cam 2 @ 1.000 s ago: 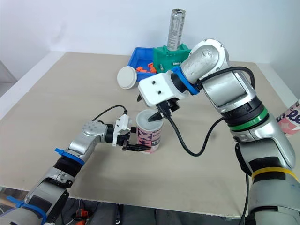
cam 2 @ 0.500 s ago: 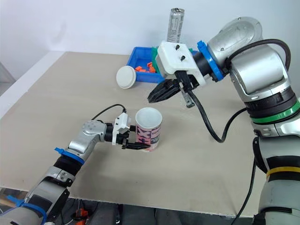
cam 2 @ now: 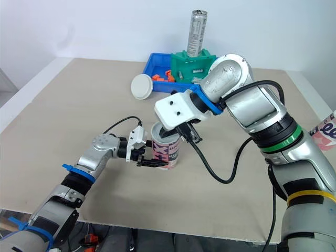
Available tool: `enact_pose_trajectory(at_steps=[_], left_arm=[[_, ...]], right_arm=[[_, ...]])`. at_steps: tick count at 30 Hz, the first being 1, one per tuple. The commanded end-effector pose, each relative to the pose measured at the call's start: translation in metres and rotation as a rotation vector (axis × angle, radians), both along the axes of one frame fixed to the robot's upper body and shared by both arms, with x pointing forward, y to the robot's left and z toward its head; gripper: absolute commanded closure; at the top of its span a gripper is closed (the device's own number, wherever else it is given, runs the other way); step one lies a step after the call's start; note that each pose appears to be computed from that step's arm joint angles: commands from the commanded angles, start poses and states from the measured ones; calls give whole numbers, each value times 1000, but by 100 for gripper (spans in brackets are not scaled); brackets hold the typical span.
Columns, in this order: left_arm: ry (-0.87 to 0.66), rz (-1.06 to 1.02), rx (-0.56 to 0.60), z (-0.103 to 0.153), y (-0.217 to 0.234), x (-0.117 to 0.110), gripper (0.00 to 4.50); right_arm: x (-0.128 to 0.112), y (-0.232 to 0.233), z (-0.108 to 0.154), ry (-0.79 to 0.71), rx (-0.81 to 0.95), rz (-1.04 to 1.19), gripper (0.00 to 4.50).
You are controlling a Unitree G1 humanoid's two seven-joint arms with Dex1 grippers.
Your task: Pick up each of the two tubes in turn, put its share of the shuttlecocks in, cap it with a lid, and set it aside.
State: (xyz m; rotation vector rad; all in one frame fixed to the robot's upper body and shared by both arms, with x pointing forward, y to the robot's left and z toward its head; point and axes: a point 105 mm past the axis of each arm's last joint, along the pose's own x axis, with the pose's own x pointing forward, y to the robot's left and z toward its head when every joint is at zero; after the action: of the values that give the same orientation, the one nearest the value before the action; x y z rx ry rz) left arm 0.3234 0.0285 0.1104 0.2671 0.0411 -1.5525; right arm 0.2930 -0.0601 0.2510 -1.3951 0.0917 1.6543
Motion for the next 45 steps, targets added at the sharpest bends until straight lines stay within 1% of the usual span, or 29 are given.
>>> enact_pose_trajectory(at_steps=[1,2,4,6,9,11,13,16,17,19,22,26,28,32,35,37,40,41,43,45], left_arm=[[1,25,28,-2,4,4,157],[0,26,28,-2,4,4,157],[0,30,25,-2,4,5,157],[2,34,20,-1,5,6,157],[7,37,10,0,5,6,157],[16,36,-6,3,5,7,157],[39,36,-30,7,5,7,157],[49,30,-51,13,7,7,64],[47,24,-55,15,7,7,11],[46,15,-65,19,8,7,4],[48,-13,-91,28,11,5,4],[6,-6,-49,27,21,6,4],[1,1,-19,27,32,7,4],[5,-7,28,30,60,2,4],[4,11,32,38,77,-1,4],[-18,24,-1,52,87,-4,4],[-40,50,-116,84,94,-10,4],[-49,39,-146,93,95,-16,4],[-43,19,-169,101,96,-25,4],[-23,18,-192,108,98,-38,4]], right_arm=[[7,-3,11,66,61,-47,446],[8,-3,24,73,127,-60,446],[9,-6,43,96,219,-86,446],[12,-13,54,105,283,-126,446],[11,-34,58,147,335,-227,354],[8,-48,56,166,367,-288,261],[8,-63,59,187,438,-365,164],[7,-81,57,200,516,-460,15],[7,-86,53,201,528,-487,0],[5,-91,45,211,543,-528,0],[0,-95,21,254,554,-594,0],[-11,-91,-5,325,548,-629,0],[-14,-90,-16,329,548,-634,0],[-14,-98,-48,282,470,-671,0],[-12,-94,-60,276,499,-664,0],[-10,-86,-64,287,545,-649,0],[-4,-79,-75,289,582,-649,0],[-3,-77,-78,296,590,-650,0],[-2,-74,-80,298,601,-642,0],[-5,-65,-82,341,626,-605,0]])
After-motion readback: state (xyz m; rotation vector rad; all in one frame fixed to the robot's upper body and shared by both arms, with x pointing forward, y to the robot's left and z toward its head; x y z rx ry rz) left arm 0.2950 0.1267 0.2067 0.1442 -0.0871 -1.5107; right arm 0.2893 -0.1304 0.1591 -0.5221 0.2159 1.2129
